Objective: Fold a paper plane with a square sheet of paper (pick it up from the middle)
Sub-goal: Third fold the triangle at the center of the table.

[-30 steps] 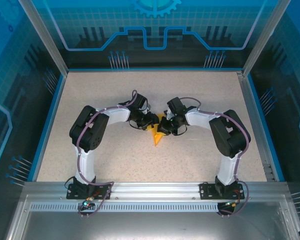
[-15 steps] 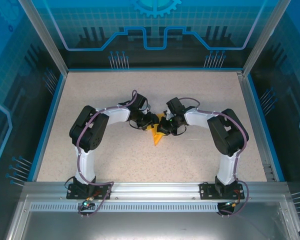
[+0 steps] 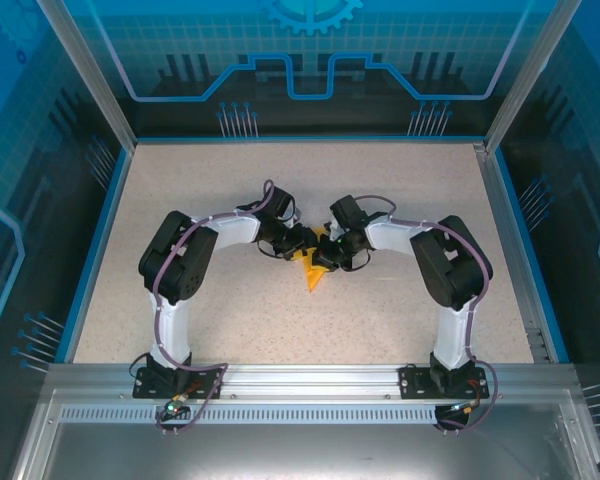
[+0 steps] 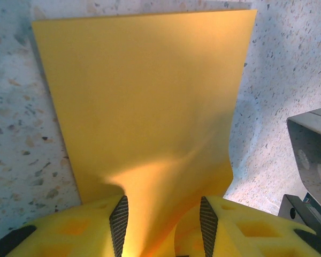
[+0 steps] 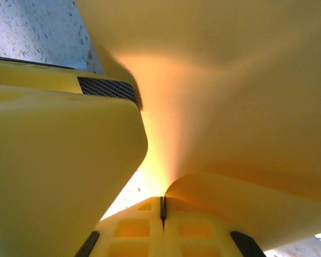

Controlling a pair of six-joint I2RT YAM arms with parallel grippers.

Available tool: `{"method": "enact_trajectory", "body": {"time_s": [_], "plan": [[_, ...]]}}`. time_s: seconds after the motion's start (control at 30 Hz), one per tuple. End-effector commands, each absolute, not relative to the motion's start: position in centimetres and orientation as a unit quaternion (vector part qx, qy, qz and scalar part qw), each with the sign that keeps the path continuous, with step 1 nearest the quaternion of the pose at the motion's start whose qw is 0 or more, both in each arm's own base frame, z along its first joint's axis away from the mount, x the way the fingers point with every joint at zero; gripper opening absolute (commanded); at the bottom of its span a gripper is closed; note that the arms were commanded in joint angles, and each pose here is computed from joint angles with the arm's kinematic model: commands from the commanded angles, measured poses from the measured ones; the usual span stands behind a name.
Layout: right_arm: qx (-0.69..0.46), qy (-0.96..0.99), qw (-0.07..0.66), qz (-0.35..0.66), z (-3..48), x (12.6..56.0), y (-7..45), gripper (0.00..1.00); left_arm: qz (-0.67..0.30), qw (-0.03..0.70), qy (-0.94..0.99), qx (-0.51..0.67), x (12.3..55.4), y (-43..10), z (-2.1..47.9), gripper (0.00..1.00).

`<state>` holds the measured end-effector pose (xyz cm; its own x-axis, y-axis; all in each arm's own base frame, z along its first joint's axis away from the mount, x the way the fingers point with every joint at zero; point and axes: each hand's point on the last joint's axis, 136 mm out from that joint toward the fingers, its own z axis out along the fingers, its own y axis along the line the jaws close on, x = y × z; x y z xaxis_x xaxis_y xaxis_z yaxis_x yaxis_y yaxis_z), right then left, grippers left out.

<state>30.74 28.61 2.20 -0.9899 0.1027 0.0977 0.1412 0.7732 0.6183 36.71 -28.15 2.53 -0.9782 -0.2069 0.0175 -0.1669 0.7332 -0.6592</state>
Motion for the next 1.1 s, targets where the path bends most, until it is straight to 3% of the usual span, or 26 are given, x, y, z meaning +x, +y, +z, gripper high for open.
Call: {"method": "enact_trajectory", "body": {"time_s": [0.0,1.07], "plan": [[-0.047,-0.940,0.033,-0.337,2.4,30.7,29.5,0.00,-0.339,0.006,0.936,-0.093,35.7,-28.0,2.0,0.44],[-0.080,-0.934,0.010,-0.349,2.4,32.3,29.1,0.00,-0.335,0.002,0.937,-0.095,35.4,-27.9,1.8,0.44]]}}
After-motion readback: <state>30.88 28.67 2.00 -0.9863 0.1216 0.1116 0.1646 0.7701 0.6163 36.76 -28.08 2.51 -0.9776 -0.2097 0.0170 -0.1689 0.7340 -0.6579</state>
